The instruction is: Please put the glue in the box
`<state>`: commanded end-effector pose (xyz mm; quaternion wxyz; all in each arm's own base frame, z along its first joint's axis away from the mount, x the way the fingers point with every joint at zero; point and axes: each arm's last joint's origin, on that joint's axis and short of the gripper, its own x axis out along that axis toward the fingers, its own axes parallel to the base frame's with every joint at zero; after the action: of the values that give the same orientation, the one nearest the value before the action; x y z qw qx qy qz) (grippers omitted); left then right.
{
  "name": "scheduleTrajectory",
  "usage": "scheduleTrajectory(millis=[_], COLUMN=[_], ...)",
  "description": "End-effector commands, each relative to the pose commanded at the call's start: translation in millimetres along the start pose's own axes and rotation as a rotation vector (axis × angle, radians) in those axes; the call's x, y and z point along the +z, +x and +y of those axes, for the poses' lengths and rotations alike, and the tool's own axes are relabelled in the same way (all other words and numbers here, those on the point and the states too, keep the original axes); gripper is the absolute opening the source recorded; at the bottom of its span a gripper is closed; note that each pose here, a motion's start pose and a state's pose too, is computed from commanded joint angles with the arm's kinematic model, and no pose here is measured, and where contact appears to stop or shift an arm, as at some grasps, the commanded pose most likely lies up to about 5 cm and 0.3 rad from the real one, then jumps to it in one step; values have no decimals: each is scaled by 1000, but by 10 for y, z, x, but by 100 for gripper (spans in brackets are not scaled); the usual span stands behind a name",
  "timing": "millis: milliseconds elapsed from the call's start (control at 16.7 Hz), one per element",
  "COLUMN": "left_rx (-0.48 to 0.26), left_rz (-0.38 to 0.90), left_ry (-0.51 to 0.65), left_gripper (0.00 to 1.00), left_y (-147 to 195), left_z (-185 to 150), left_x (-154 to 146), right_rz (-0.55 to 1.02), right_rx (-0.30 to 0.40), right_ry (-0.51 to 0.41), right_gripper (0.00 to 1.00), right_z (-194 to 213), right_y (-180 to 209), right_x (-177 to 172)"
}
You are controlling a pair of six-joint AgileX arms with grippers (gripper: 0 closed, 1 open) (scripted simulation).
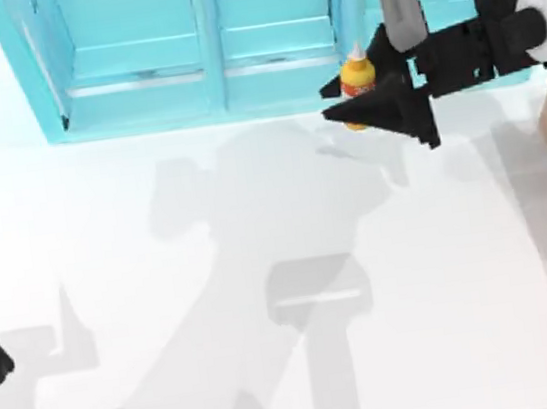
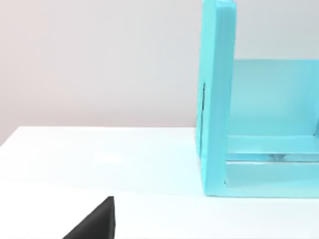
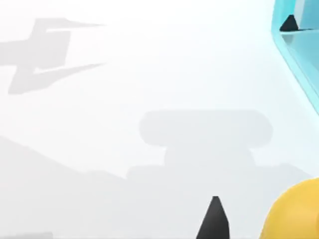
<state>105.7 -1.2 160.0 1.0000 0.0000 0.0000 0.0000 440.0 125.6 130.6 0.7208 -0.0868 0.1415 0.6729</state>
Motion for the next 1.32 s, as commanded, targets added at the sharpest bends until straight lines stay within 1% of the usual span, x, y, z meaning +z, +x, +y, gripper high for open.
scheduleTrajectory(millis=[180,360,480,600,960,1320], left_rx=[0,0,0,0,0,0], left_rz=[0,0,0,0,0,0], left_ry=[0,0,0,0,0,0], left_gripper=[100,100,100,100,100,100], left_y=[0,0,0,0,0,0], left_z=[0,0,0,0,0,0], left_x=[0,0,0,0,0,0], right_rz=[-10,-32,-56,-83,-139,-160], right_rx=[-63,-159,-216,-260,-397,-538], right_ry=[107,228,299,346,385,381], right_gripper=[0,0,0,0,0,0], right_z=[85,316,498,682,1195,1649], right_y=[-702,-1429,-1794,-2050,-2597,-2994], right_x=[-236,-490,-611,-708,-902,-1046])
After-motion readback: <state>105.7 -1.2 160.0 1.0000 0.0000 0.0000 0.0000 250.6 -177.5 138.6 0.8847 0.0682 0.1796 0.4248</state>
